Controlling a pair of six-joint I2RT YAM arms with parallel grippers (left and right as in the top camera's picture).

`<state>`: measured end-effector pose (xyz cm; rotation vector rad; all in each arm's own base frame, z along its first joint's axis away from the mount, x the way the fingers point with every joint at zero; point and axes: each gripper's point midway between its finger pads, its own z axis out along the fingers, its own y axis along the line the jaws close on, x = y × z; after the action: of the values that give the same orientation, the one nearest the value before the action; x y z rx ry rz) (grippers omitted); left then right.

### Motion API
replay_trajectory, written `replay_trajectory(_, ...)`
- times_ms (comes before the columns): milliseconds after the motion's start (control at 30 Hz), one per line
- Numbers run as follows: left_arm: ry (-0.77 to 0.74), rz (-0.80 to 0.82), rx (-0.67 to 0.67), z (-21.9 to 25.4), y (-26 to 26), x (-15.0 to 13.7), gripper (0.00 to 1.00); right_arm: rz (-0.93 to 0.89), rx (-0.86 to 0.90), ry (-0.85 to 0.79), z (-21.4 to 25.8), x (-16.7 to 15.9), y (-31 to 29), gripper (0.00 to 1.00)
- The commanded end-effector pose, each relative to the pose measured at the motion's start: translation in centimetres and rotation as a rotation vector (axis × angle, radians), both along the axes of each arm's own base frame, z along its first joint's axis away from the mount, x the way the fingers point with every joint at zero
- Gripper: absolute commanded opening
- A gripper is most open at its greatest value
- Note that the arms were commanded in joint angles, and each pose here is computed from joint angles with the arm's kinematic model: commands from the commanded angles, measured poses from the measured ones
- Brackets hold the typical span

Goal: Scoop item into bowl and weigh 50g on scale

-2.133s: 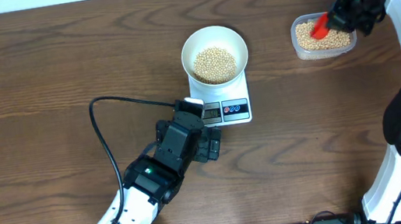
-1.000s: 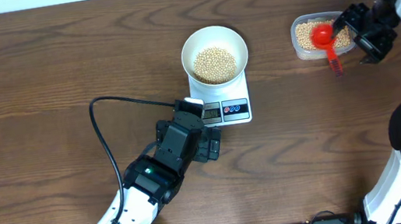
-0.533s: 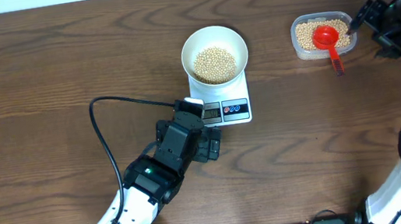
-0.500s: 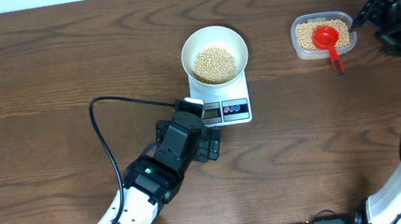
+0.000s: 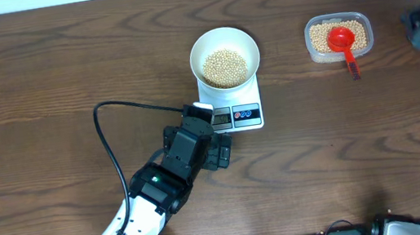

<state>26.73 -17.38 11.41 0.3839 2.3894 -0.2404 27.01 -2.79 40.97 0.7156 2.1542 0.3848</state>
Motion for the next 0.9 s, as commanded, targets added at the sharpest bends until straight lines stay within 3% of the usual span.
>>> replay_trajectory(0,0.002,0.010,0.006,-0.2,0.2,0.0,0.96,0.002,-0.015,-0.078,1.9,-2.2,0.6,0.99)
replay_trajectory(267,0.002,0.010,0.006,-0.2,0.2,0.0,0.96,-0.162,-0.173,-0.081,2.5,-5.6,-2.4,0.99)
replay_trajectory(600,0.002,0.010,0.006,-0.2,0.2,0.0,0.96,0.098,-0.461,-0.176,-1.2,-1.2,-1.3,0.99)
replay_trajectory(867,0.002,0.010,0.006,-0.2,0.2,0.0,0.96,0.116,-0.479,-0.376,-7.6,-1.2,-0.2,0.99)
